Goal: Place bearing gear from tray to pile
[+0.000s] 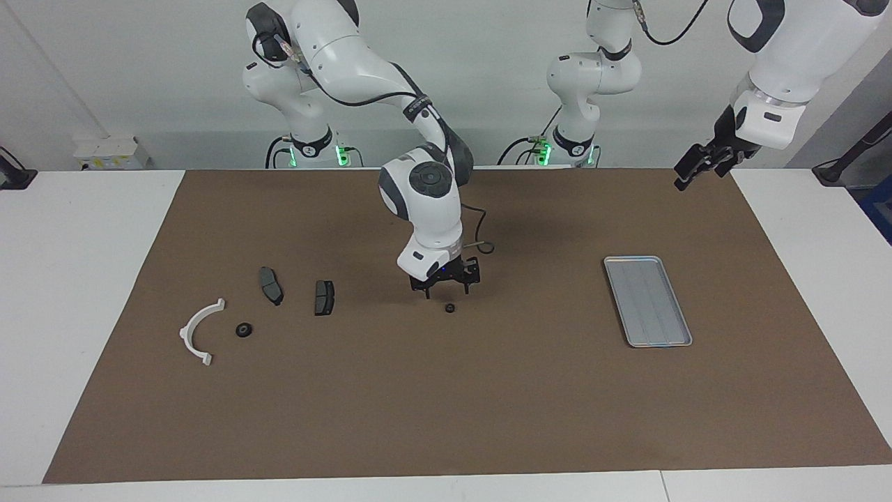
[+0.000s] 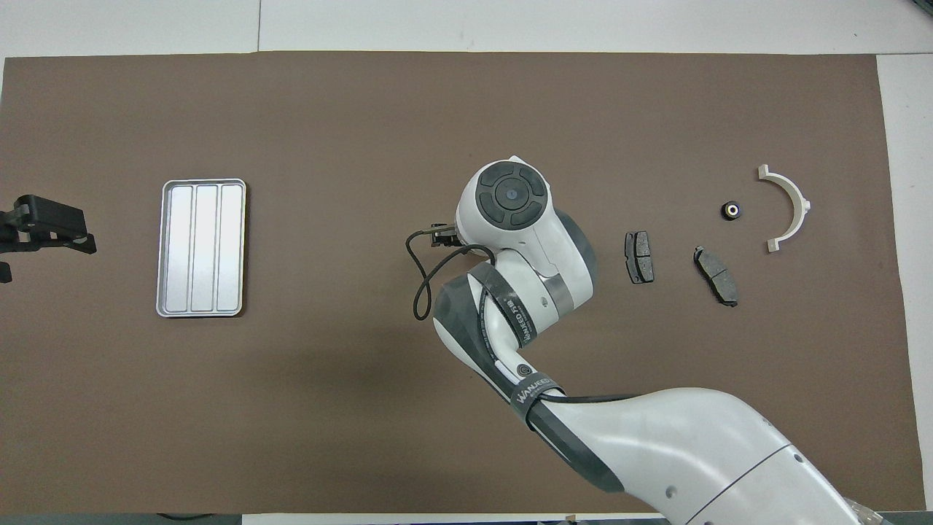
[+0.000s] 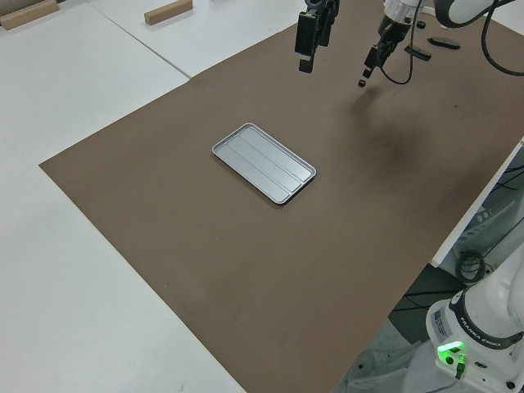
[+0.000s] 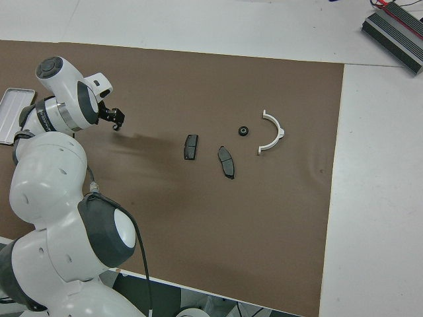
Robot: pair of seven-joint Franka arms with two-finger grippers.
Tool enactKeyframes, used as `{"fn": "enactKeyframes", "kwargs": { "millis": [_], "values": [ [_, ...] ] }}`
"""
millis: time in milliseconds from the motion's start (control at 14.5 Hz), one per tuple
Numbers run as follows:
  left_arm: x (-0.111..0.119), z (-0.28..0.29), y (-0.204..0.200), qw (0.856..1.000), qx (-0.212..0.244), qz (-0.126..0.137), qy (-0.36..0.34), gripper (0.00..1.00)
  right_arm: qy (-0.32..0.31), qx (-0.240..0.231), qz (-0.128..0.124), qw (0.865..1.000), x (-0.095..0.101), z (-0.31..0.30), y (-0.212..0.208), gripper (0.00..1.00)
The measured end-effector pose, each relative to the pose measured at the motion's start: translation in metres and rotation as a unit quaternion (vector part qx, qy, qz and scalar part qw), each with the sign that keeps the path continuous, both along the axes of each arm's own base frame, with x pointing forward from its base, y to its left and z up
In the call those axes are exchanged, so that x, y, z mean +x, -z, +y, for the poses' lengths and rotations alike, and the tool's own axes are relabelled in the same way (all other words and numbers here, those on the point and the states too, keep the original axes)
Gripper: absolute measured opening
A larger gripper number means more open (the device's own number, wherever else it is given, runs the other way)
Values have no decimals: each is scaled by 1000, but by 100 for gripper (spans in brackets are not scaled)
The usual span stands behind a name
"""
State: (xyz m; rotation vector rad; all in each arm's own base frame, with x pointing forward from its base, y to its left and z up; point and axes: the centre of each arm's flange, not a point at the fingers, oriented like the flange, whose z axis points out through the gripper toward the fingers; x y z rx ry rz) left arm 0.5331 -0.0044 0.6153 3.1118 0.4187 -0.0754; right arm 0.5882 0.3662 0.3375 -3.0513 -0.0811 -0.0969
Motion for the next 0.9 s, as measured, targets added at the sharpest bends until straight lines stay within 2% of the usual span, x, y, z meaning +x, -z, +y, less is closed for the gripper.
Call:
{"fn": "enactKeyframes", "kwargs": {
  "millis": [207, 484, 898],
  "values": [
    [6, 1, 10, 1000, -1, -21, -2, 100, 0, -1, 0, 1000, 5, -8, 2, 90],
    [7, 5, 15, 1000, -6, -18, -6, 100, -3, -6, 8, 1000, 7, -10, 17, 90],
    [7, 4, 16, 1000, -7, -19, -4, 100, -8, 0, 2, 1000, 8, 0, 20, 90]
  ]
}}
